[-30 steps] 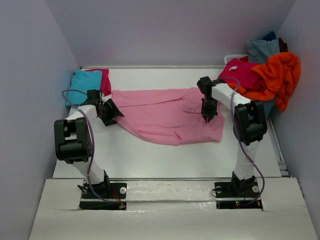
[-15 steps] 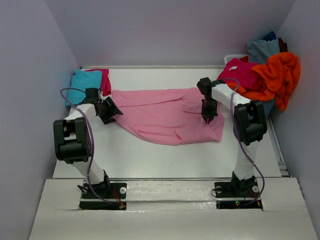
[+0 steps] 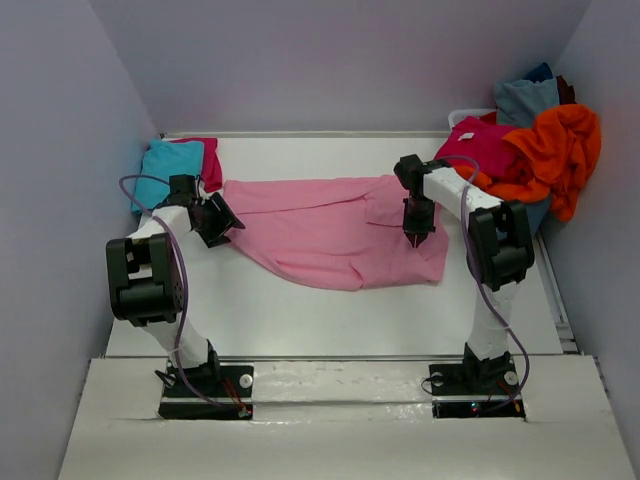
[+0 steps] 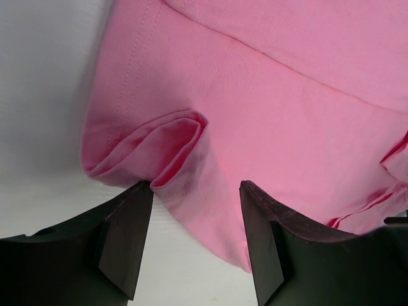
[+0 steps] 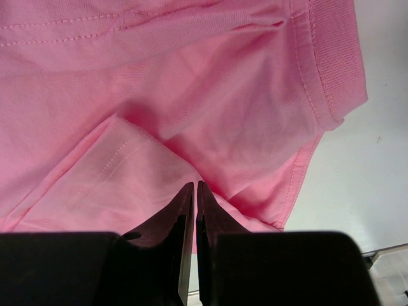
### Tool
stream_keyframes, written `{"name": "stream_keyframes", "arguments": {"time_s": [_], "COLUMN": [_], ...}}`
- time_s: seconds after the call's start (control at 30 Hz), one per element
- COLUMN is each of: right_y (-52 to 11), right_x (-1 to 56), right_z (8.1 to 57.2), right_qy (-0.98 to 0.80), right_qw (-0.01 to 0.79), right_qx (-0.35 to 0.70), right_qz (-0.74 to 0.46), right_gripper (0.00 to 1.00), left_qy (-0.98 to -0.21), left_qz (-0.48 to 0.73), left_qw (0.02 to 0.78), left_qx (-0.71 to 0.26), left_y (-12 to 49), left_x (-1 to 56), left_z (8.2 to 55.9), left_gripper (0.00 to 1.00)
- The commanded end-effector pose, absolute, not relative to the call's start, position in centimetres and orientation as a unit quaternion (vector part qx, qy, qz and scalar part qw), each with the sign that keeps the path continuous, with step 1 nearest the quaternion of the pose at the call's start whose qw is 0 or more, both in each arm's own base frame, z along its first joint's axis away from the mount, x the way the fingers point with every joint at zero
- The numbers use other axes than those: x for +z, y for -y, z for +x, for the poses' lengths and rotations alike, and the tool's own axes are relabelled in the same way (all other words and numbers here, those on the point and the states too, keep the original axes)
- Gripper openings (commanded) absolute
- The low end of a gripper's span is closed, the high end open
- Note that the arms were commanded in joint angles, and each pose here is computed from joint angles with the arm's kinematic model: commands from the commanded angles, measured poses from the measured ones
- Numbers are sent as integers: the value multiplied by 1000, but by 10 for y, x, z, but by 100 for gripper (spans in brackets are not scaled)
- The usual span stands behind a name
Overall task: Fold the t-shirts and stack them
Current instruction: Pick up the 1/3-folded T-shirt from the center of the board.
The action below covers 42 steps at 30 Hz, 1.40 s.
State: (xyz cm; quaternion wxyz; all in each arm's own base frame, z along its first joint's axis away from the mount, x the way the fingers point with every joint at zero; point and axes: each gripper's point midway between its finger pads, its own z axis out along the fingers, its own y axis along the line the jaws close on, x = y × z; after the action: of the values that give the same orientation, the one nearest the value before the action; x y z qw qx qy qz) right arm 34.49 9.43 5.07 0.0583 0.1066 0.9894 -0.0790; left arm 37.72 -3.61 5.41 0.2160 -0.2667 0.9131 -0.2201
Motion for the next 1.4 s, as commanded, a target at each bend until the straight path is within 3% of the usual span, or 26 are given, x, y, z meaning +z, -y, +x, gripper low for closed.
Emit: {"name": "stream_keyframes", "arguments": {"time_s": [0.0, 1.37], "right_y": [-94, -95], "right_x": [67, 68], "right_z": [351, 356], "right_qy": [-987, -987], "right_qw": [89, 88], "right_qx": [-76, -79], "right_qz": [112, 113], "right_gripper": [12, 12], "left_qy": [-911, -915], "left_qz": [-248, -218], "left_qw": [233, 218], "left_qx": [-232, -262], "left_y": [37, 57], "left_x": [70, 74], "left_z": [387, 388], "left_gripper": [67, 67]}}
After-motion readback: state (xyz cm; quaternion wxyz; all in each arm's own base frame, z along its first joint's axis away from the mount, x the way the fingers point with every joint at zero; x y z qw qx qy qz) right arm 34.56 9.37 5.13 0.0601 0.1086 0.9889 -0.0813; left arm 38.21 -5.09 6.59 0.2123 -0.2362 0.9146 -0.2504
